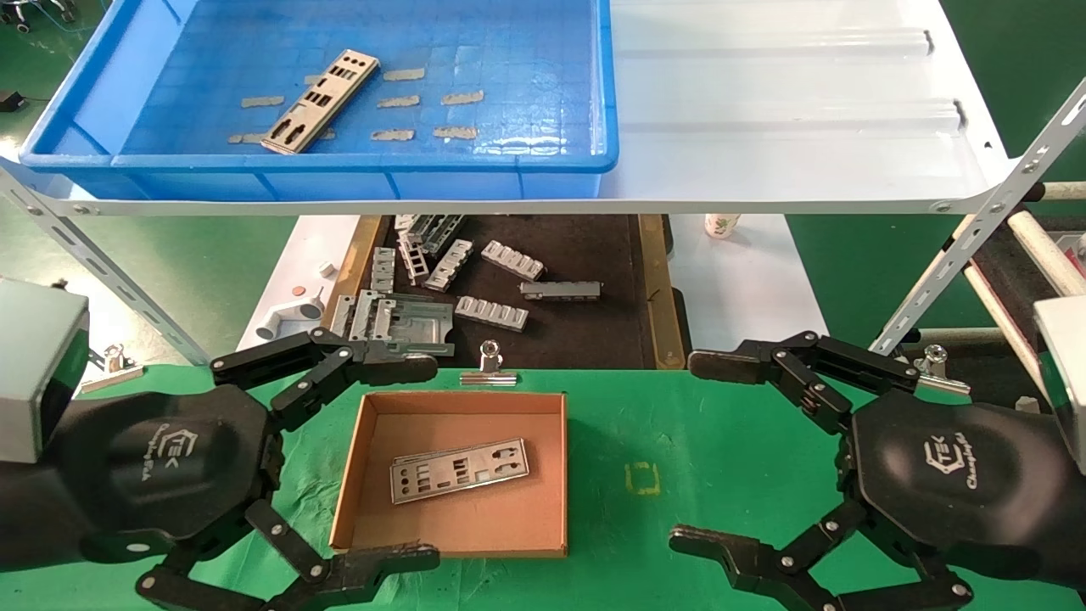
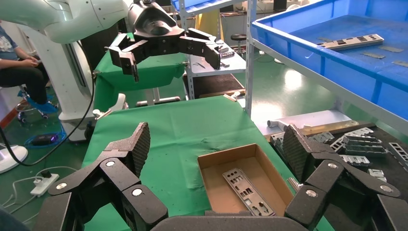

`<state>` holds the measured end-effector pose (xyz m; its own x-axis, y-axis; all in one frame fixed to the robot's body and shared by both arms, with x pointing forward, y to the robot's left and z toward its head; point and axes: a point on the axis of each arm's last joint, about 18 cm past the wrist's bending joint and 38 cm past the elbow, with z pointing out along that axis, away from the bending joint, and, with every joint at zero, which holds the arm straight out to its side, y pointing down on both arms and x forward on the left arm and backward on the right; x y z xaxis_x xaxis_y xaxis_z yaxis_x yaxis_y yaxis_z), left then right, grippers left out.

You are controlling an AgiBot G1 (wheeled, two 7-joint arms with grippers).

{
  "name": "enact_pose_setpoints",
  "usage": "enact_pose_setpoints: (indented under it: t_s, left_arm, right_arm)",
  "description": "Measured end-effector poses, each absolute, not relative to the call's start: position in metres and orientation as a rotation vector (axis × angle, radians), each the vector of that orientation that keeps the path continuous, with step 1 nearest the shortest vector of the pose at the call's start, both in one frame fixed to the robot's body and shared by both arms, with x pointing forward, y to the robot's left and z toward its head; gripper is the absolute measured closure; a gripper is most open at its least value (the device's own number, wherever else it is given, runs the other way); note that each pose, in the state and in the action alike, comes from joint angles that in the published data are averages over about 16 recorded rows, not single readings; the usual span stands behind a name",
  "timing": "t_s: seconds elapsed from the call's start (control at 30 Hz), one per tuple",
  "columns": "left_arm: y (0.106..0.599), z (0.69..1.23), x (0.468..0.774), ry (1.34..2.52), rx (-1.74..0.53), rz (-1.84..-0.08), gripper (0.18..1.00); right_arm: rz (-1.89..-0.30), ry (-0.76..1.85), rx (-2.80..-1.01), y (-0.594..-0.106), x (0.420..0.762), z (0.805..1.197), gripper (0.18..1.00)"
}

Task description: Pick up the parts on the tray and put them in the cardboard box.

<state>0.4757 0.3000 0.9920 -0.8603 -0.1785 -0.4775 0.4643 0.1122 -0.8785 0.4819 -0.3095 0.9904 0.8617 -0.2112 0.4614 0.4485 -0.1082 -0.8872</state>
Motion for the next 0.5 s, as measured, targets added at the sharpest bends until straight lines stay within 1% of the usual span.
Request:
enact_pose_setpoints:
  t_s: [0.5]
  left_arm:
    - [0.3000, 0.9920, 0.4757, 1.925, 0.277, -1.798, 0.184]
  right_arm:
    - [-0.563, -0.191, -1.586, -0.3095, 0.4819, 0.9904, 0.178]
